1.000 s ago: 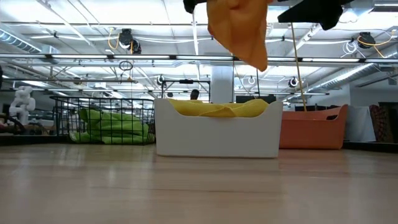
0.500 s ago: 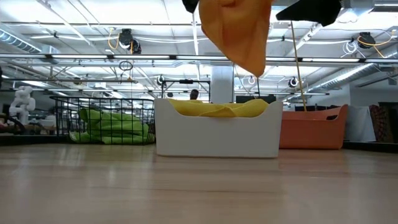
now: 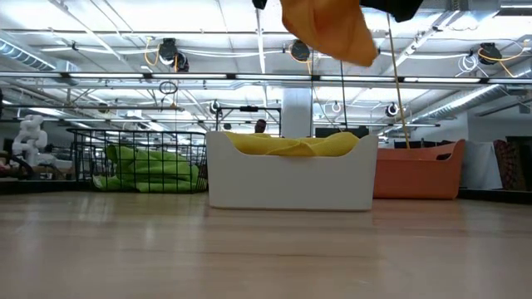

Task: Sort microfiber towel by color & place in baskets
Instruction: Put the orange microfiber towel into the orange bin, then return to Home Position

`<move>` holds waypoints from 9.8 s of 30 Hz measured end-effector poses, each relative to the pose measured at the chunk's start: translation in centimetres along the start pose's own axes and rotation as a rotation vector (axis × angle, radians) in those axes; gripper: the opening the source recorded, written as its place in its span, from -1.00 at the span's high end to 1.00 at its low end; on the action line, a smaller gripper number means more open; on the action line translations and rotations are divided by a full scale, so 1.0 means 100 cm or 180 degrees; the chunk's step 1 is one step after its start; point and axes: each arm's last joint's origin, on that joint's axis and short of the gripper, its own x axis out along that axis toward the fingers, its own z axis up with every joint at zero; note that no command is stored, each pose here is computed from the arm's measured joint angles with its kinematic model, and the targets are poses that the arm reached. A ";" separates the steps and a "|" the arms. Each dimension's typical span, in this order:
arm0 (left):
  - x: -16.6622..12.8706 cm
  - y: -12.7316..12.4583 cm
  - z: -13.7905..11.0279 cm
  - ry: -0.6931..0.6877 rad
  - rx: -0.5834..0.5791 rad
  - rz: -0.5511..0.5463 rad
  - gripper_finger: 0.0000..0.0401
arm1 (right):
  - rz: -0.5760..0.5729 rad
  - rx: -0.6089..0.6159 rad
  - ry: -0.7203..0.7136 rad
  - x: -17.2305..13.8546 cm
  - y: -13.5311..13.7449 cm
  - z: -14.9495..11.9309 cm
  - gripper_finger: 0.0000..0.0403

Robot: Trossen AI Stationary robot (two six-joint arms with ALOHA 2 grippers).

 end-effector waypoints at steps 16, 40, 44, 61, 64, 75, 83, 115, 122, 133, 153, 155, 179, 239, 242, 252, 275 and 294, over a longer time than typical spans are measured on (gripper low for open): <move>0.001 0.008 0.007 -0.0276 -0.0182 0.0103 0.89 | -0.0366 -0.0111 -0.0312 0.010 -0.009 0.009 -0.94; -0.002 0.008 0.001 -0.0002 0.0035 0.0036 0.50 | -0.0350 -0.0324 -0.0211 0.023 -0.029 0.011 0.94; -0.003 0.015 -0.013 0.0480 0.0067 0.0418 0.12 | -0.0577 -0.0366 -0.0115 0.018 -0.036 0.012 0.97; -0.019 0.017 -0.048 0.1088 -0.0046 0.1051 -0.29 | -0.2118 -0.0435 0.0501 -0.020 -0.147 0.032 0.96; -0.027 0.016 -0.056 0.0791 -0.0090 0.1086 -0.29 | -0.2248 -0.0386 0.0768 -0.018 -0.171 0.026 0.96; -0.046 0.015 -0.051 0.0323 -0.0157 0.1121 -0.29 | -0.2300 -0.0060 0.1533 -0.005 -0.254 -0.001 0.97; -0.046 0.011 -0.051 0.0335 -0.0142 0.1079 -0.29 | -0.2084 -0.0064 0.2191 0.015 -0.283 -0.037 0.96; -0.046 0.009 -0.057 0.0499 -0.0109 0.0875 -0.30 | -0.2350 -0.0342 0.2932 0.023 -0.305 -0.039 -0.01; -0.046 0.009 -0.057 0.0502 -0.0108 0.0875 -0.30 | -0.2432 -0.0431 0.3001 0.021 -0.305 -0.039 -0.14; -0.047 0.009 -0.059 0.0573 -0.0084 0.0874 -0.30 | -0.2378 -0.0164 0.2373 0.012 -0.287 -0.012 0.02; -0.047 0.009 -0.061 0.0643 -0.0059 0.0865 -0.30 | -0.2501 0.0463 0.2719 0.038 -0.347 -0.074 0.94; -0.047 0.009 -0.062 0.0661 -0.0055 0.0862 -0.30 | -0.2505 0.0474 0.2655 0.038 -0.349 -0.073 0.97; -0.047 0.009 -0.061 0.0642 -0.0077 0.0861 -0.30 | -0.1748 0.0755 0.2422 0.032 -0.299 -0.040 1.00; -0.132 -0.011 -0.158 0.0202 -0.0143 0.1126 0.94 | 0.0339 -0.0787 0.0199 -0.048 -0.162 -0.110 1.00; -0.143 -0.013 -0.174 0.0142 -0.0273 0.1088 0.97 | 0.0386 -0.0783 0.0221 -0.049 -0.161 -0.113 1.00; -0.170 -0.017 -0.213 -0.0219 -0.0381 0.0971 0.97 | 0.0697 -0.0584 0.0260 -0.053 -0.159 -0.124 1.00; -0.191 -0.014 -0.220 -0.0227 -0.0377 0.1078 0.97 | 0.0694 -0.0413 0.0362 -0.061 -0.167 -0.135 1.00; -0.208 -0.009 -0.219 -0.0427 -0.0547 0.1369 0.97 | 0.0367 0.0021 0.0187 -0.080 -0.155 -0.127 1.00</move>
